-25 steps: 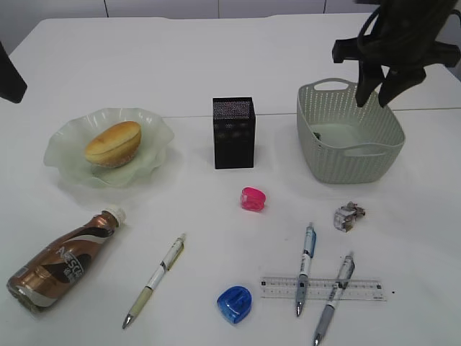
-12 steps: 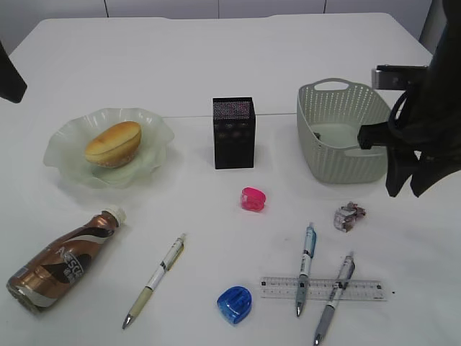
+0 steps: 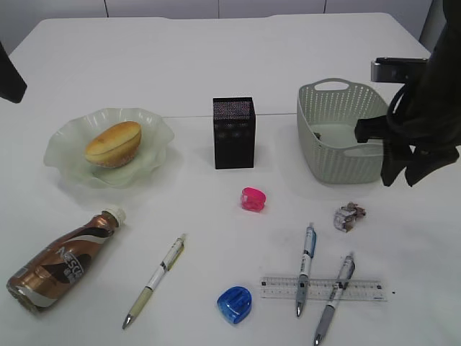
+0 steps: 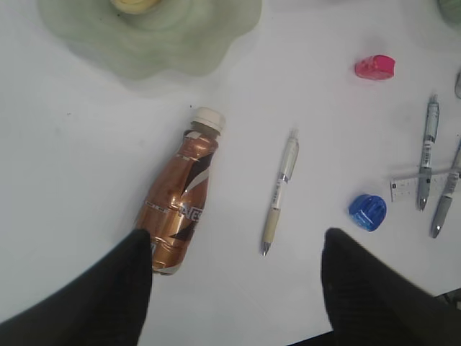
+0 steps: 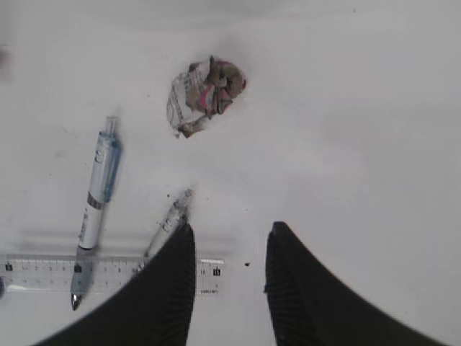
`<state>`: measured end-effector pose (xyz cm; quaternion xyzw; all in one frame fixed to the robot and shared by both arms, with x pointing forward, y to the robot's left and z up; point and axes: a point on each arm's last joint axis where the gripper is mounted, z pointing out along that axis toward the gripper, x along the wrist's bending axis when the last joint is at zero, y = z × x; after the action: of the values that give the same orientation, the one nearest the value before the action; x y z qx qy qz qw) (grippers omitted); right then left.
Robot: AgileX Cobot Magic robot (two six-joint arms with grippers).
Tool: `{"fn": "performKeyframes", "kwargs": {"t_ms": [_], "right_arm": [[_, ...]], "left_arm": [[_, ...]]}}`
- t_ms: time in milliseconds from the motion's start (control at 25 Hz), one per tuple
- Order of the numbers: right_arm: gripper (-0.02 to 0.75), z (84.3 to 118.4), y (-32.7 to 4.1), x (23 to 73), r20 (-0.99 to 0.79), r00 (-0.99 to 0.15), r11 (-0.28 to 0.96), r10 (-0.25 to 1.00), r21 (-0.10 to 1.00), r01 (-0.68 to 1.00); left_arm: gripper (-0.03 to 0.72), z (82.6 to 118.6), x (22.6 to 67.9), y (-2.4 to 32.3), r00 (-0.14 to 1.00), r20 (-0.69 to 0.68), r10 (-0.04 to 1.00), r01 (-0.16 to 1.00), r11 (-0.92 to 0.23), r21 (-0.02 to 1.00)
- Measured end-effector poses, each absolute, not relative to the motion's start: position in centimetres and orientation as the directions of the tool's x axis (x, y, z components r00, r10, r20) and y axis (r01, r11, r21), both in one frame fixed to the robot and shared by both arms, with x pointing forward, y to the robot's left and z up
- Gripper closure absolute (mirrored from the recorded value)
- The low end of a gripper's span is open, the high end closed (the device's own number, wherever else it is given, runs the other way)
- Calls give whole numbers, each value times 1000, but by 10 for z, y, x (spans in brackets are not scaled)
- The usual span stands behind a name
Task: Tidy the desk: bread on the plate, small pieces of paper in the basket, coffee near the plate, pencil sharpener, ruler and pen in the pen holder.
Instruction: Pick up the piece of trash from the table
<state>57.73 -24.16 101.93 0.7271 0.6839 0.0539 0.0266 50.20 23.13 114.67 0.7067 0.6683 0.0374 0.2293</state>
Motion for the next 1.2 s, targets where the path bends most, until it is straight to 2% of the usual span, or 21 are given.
{"fn": "performKeyframes", "kwargs": {"t_ms": [120, 280, 360, 480, 840, 960, 1200], "right_arm": [[413, 1019, -241, 581, 56, 67, -75, 996, 150, 986], [254, 1021, -238, 586, 89, 74, -91, 993, 207, 974], [220, 1021, -238, 589, 99, 75, -97, 992, 233, 968], [206, 1013, -237, 592, 102, 80, -100, 992, 215, 972], [204, 953, -233, 605, 74, 101, -105, 992, 54, 993], [205, 941, -232, 609, 72, 103, -106, 992, 38, 994], [224, 926, -227, 617, 130, 110, -120, 985, 71, 990]], "left_arm": [[156, 1147, 502, 231, 104, -254, 962, 927, -2, 374], [157, 1147, 502, 231, 104, -254, 962, 927, -2, 374], [157, 1147, 502, 231, 104, -254, 962, 927, -2, 374], [157, 1147, 502, 231, 104, -254, 962, 927, -2, 374], [158, 1147, 502, 231, 104, -254, 962, 927, -2, 374], [157, 1147, 502, 231, 104, -254, 962, 927, -2, 374], [158, 1147, 502, 231, 104, -254, 962, 927, -2, 374]]}}
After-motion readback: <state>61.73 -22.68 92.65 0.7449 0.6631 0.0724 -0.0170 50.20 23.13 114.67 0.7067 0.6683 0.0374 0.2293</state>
